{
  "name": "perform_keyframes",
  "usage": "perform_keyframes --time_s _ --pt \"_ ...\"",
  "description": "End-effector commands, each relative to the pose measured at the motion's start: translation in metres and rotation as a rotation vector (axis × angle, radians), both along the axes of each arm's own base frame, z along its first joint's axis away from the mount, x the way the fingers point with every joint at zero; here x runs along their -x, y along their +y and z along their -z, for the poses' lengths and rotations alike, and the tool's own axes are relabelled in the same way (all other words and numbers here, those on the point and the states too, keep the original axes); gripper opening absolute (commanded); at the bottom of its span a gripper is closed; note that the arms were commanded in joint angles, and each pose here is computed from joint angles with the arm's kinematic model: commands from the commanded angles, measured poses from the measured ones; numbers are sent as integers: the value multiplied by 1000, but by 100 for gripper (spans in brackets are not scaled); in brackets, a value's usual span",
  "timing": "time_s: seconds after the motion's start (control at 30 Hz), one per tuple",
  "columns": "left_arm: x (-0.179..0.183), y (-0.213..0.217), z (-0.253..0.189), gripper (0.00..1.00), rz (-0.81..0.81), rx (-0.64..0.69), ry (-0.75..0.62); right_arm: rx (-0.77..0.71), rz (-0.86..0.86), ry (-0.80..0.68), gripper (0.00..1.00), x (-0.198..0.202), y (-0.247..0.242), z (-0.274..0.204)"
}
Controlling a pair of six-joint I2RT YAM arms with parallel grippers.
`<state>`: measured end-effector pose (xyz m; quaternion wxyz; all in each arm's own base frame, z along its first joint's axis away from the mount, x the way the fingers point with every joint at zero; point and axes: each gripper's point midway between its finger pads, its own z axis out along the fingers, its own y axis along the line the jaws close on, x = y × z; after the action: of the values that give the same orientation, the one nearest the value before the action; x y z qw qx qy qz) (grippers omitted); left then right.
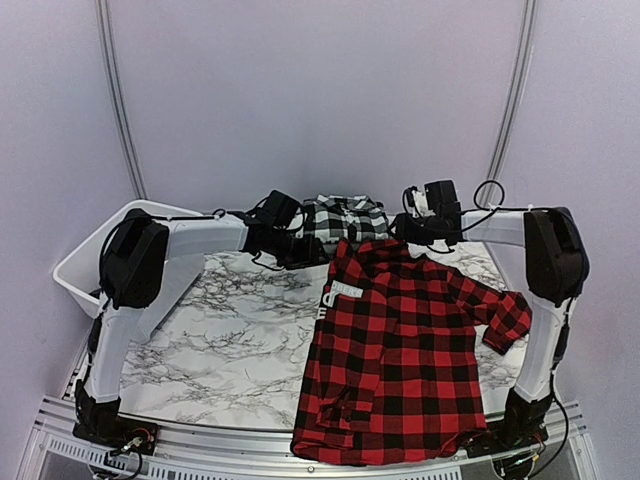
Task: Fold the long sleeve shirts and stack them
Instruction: Smooth out the 1/3-folded shirt at the center of the board.
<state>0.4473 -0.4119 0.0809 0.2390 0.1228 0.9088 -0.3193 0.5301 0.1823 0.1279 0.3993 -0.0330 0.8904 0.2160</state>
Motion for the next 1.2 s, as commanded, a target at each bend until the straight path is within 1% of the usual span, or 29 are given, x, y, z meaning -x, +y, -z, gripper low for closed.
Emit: perform_keyframes --time_s 0.0,0.13,0.27,0.43,0.53,0.63,0.7,0.77,0.9,1.0,1.17 --pt "-7 -15 11 53 53 21 -11 3 -231 -80 54 30 64 -26" --pt "-11 -18 10 52 50 27 -16 9 -351 -85 57 39 100 -24" --pt "-12 -12 7 52 29 12 -29 19 -411 -41 58 39 123 -12" --pt "-9 -10 8 51 29 11 -19 53 -410 6 58 33 135 7" --pt "-6 -8 8 51 29 5 -16 90 -367 27 55 22 131 14" --pt "-3 -3 3 51 27 -3 -23 112 -341 24 52 16 128 10" --pt "0 1 3 51 26 -13 -26 105 -346 27 48 16 130 8" --pt "2 4 4 51 25 -22 -26 96 -354 36 40 18 132 9" --pt "4 6 5 51 26 -27 -24 78 -385 45 18 25 140 10" --pt "8 7 6 51 31 -28 -16 83 -378 29 0 24 141 2" --pt "15 8 11 51 45 -25 6 116 -260 -66 0 7 126 -31"
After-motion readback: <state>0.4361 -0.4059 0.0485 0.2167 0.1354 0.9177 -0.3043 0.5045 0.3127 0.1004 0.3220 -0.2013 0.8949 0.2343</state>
